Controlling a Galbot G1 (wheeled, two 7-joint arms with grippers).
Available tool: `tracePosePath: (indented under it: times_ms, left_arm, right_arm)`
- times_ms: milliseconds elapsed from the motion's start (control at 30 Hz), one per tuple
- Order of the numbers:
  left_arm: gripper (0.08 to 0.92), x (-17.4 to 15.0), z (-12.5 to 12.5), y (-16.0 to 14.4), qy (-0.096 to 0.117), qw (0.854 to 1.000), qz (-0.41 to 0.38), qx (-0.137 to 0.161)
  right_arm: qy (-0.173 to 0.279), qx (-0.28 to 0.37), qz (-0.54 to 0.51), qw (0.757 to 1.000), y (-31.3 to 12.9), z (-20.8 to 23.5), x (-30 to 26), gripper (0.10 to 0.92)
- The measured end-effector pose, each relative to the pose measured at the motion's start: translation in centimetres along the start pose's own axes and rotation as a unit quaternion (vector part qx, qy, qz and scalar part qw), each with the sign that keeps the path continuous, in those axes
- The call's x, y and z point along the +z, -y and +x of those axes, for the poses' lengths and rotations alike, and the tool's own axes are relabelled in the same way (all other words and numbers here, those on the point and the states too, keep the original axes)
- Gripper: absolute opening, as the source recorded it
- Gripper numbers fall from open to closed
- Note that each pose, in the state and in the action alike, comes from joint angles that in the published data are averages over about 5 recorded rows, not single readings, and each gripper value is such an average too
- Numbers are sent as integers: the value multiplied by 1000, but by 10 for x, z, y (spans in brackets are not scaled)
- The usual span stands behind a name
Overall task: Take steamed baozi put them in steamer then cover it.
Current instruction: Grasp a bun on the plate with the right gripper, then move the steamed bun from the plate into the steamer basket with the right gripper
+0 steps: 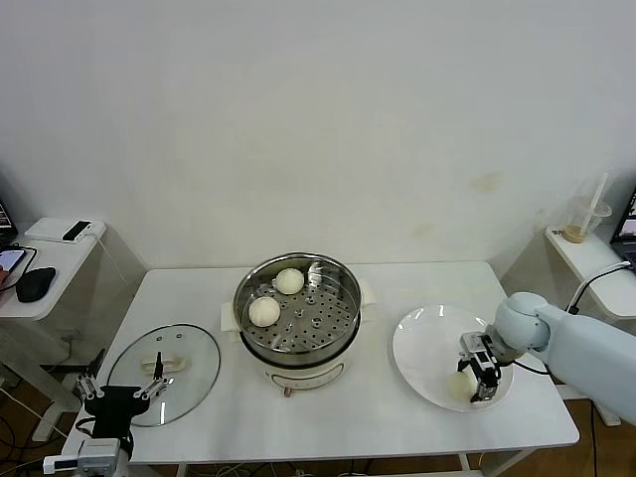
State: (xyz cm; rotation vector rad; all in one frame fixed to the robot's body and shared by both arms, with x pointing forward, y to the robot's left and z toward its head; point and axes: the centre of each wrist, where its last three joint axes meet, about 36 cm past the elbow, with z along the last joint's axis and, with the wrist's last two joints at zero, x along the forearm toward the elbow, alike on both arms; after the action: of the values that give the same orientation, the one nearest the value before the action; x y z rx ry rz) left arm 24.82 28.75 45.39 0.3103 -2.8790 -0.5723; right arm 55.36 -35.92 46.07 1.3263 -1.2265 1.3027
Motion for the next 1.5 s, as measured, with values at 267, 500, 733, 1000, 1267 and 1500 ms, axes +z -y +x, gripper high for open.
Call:
tracePosePath:
  times_ms: [267,500,733,1000,1267,1500]
  left_arm:
    - [823,-3,0,1,3,1000,1,2]
    - [823,-5,0,0,5,1000,-1,3]
    - [823,-7,1,-1,9,1000,-2,3]
    - [823,-8,1,-3,11,1000,-4,3]
    - [823,-8,1,-6,11,1000,-6,-1]
    - [823,-7,2,-11,8,1000,-9,-8]
  right_arm:
    - [6,5,-4,1000,12,12,-3,569]
    - [19,35,-8,999,32,51,-4,569]
    - [30,73,-4,997,55,101,-8,575]
    - [47,125,14,991,86,162,-35,577]
    - [66,163,66,982,112,208,-97,577]
    - [77,167,130,974,125,210,-163,577]
